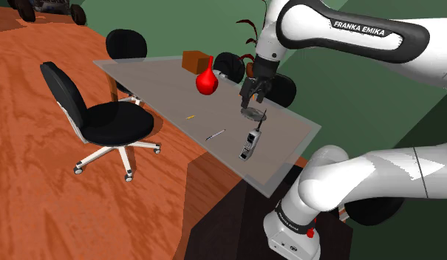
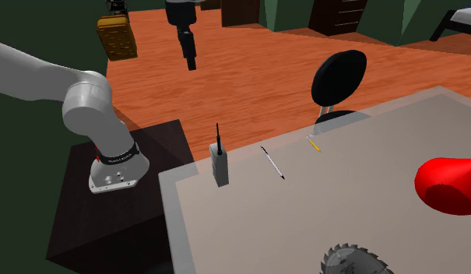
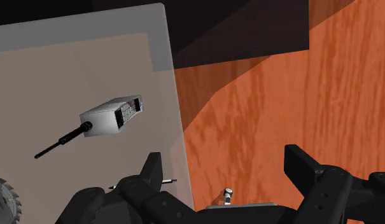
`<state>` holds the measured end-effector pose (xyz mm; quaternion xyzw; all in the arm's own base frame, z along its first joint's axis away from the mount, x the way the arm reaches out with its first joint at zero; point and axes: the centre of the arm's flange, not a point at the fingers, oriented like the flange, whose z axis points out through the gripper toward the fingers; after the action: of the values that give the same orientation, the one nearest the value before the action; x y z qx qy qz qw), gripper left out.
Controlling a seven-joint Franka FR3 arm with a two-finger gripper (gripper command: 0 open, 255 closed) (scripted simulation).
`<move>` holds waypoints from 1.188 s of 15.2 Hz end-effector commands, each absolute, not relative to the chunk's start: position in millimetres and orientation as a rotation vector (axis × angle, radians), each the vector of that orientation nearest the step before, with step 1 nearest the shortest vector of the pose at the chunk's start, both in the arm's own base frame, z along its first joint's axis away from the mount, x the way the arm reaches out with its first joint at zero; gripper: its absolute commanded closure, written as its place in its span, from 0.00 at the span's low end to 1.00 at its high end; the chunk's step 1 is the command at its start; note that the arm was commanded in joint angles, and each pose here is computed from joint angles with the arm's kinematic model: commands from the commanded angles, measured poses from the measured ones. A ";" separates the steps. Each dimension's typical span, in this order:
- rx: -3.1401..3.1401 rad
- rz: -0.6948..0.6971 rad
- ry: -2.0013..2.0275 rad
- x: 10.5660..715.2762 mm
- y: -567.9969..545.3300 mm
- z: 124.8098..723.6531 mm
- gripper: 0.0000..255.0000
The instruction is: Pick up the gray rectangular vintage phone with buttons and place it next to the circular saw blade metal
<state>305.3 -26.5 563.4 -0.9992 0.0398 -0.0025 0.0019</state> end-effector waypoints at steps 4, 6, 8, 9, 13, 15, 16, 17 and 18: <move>-3.140 0.060 0.169 323.6 -52.7 536.7 0.00; -3.141 0.105 0.199 334.8 -70.5 518.5 0.00; -3.142 0.150 0.228 345.1 -88.6 500.1 0.00; -3.142 0.173 0.243 349.9 -97.7 490.8 0.00; -3.140 0.264 0.302 367.0 -134.8 453.2 0.00; -3.137 0.310 0.332 374.1 -153.7 434.1 0.00; -3.136 0.333 0.347 377.4 -163.2 424.5 0.00; -3.134 0.355 0.362 380.4 -172.8 414.9 0.00; -3.132 0.378 0.377 383.2 -182.4 405.3 0.00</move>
<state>379.8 -173.0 414.8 -0.9871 0.1139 0.1115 -0.0162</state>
